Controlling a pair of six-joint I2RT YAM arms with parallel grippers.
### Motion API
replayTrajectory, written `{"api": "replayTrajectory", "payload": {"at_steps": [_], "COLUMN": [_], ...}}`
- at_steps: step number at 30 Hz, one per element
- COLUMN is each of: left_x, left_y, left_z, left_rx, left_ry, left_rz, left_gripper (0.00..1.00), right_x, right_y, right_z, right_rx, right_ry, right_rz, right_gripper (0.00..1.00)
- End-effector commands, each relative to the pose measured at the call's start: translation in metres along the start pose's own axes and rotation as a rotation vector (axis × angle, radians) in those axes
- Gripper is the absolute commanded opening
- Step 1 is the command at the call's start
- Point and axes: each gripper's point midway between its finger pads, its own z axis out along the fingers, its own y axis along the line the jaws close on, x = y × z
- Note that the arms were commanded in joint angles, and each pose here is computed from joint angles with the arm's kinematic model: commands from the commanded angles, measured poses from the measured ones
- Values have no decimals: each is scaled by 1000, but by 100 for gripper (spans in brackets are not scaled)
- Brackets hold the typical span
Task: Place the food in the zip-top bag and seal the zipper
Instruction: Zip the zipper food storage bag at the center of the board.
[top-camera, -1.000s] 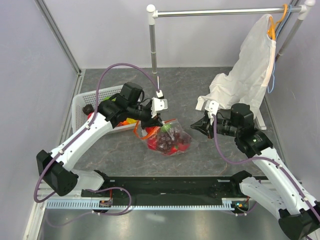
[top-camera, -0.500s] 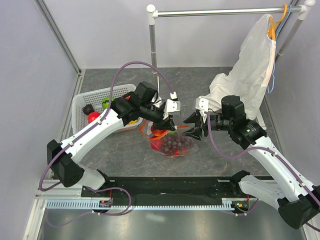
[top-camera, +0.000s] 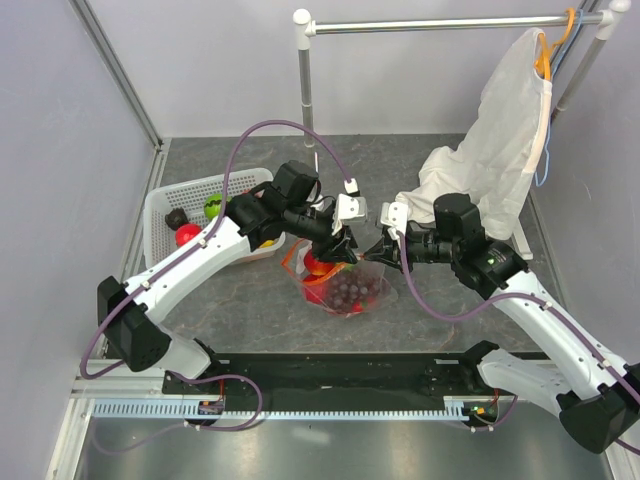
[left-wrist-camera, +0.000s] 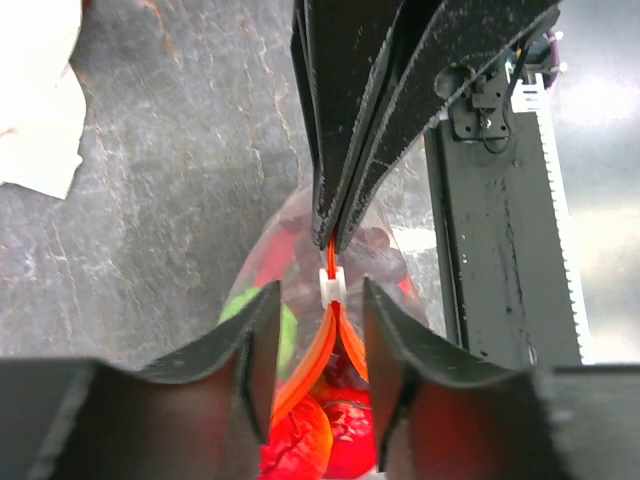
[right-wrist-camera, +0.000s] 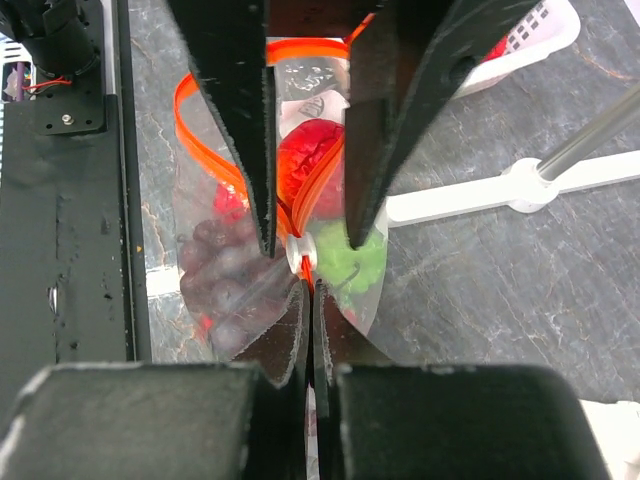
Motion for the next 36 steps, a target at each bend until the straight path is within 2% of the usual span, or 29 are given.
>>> {"api": "replayTrajectory", "payload": {"at_steps": [1,11,20,30,32,33,34,36], "left_x": [-36,-26,-7,0,-2,-7,-10,-18], "left_y": [0,0,-2,0,3,4,5,3], "left_z": [-7,6,8,0,-5,-5,-6,-3], "left_rx": [-6,11,-3,-23,-36,-41,-46,-32], "left_ry": [-101,-81,-36,-30,-40,-54,-66,-88], "left_rz": [37,-1,-59,-122,-124,-117,-118,-128], "left_gripper": [48,47,32,20,25,35,39,44], "right_x": [-17,-18,-21,-22,-22,-25,-26,-28], "right_y": [-4,-5,-12,-13,-11,-10,-10,-11], "right_z": [-5,-8,-13,-16,-17,-16,-14,-12], "right_rx": [31,50,115,138,132,125,118,111], "right_ry": [-45,-45,-56,-63,-67,-78,-85,-93], "right_rz": [-52,-33,-12,-1,8,13,22,31], "right_gripper": [0,0,0,0,0,0,0,0]}}
